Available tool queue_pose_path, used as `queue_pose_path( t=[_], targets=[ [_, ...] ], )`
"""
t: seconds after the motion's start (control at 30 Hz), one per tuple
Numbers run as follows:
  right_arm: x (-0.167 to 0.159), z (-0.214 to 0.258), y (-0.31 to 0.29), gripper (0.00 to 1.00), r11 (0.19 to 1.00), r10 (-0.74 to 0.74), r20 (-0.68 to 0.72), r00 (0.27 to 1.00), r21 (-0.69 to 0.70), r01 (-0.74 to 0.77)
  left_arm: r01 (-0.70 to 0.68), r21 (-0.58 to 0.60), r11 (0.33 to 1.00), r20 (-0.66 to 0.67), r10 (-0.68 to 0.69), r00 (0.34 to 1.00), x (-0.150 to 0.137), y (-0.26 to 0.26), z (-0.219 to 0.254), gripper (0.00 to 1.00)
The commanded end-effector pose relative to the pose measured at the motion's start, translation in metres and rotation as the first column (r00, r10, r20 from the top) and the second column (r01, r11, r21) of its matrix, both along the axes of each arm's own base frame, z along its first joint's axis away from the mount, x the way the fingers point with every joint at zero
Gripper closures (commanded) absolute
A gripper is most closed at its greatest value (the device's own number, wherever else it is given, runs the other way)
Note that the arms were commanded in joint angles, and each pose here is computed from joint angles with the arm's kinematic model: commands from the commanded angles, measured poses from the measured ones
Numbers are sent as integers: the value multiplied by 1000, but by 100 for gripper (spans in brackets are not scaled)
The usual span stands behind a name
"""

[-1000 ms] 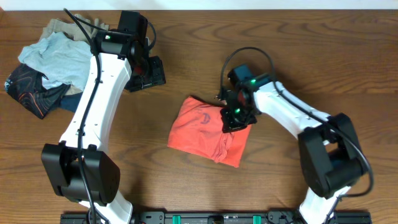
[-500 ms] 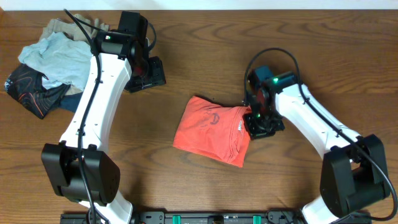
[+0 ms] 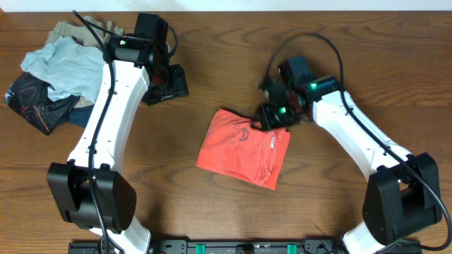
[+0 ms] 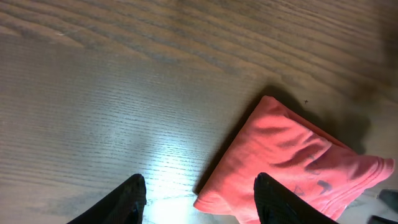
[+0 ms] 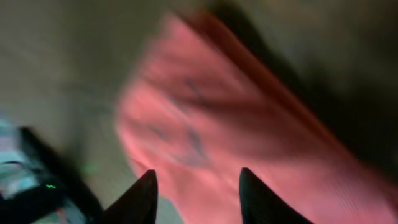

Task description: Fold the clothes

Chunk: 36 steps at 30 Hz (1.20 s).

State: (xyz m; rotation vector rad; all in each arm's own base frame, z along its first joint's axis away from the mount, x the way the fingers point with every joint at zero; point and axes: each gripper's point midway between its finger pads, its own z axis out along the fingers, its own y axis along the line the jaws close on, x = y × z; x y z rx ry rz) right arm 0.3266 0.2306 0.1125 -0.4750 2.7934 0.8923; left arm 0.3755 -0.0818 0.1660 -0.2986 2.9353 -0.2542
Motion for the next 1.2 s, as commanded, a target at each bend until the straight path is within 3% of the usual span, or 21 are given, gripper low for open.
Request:
queue_pose_path(
  t=[0.0,0.17,0.3,0.37,0.53,0.73,0.97,1.07,1.17],
  targets=[
    [-6,24,33,57,981,108,42,993,159,-113,-2,9,1000,-7,2,1000,-3,2,-2,42],
    [-5,-11,28,56,996,93,26,995,-1,-93,-2,9,1000,-7,2,1000,-3,2,-2,42],
    [-14,-52,12,56,989,71,-80,994,-124,-81,-2,9,1000,-6,2,1000,-3,1,-2,42],
    [-27,-74,-3,60,976,42,-176,984,-205,-78,-2,9,1000,-7,2,1000,-3,1,-2,42],
    [-62,-101,-66,62,856,-110,-327,939,-512,-78,-2,9,1000,-6,2,1000,-3,1,-2,42],
    [-53,-104,-98,55,744,-134,-247,960,-665,-67,-2,9,1000,-3,2,1000,-2,1,-2,36],
    [-31,-101,-132,50,613,-240,-97,966,-787,73,-2,9,1000,-4,2,1000,-2,1,-2,35],
    [-6,-96,-155,49,515,-230,42,972,-843,158,-2,9,1000,-3,2,1000,-2,1,-2,34],
    [23,-82,-184,36,378,-208,212,955,-883,278,-2,9,1000,-3,2,1000,-2,1,-2,34]
  ],
)
